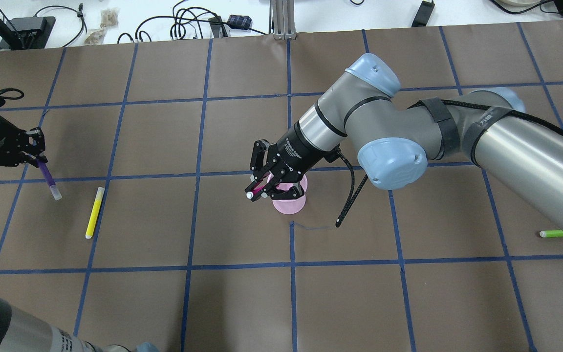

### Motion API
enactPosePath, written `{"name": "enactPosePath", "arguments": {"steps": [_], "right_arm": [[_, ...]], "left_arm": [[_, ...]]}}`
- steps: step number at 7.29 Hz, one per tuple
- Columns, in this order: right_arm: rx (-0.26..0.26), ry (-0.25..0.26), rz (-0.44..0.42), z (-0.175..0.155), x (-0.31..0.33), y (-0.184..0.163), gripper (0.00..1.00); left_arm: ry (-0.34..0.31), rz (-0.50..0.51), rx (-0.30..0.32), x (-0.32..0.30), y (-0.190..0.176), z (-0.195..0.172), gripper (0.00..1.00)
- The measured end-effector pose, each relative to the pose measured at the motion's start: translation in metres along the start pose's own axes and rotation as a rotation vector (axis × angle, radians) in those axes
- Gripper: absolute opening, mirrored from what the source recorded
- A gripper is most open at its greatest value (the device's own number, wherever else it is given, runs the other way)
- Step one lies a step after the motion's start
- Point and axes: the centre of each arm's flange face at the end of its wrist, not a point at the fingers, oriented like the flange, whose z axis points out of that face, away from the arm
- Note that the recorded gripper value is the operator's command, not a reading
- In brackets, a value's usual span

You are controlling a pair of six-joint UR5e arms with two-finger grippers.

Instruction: Insert purple and pink pens into pink cup

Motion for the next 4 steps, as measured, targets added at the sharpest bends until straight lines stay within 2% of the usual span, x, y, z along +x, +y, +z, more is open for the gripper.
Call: {"name": "enactPosePath", "arguments": {"steps": [1,3,4], "right_arm": [[0.014,-0.011,-0.008,-0.009,-0.001,-0.01,0.95],[0.089,-0.054,-0.037,-0.047,-0.001,-0.041,0.98],[0.16,-0.087,-0.076,-0.075,-0.005,-0.051,1.0]], "left_arm": [[0.0,0.043,0.053,0.027,-0.001,-0.028,0.0],[0.017,0.091,0.132,0.094,0.016,-0.07,0.0],[0.037,0.089,0.163,0.136,0.032,-0.086,0.0]]}}
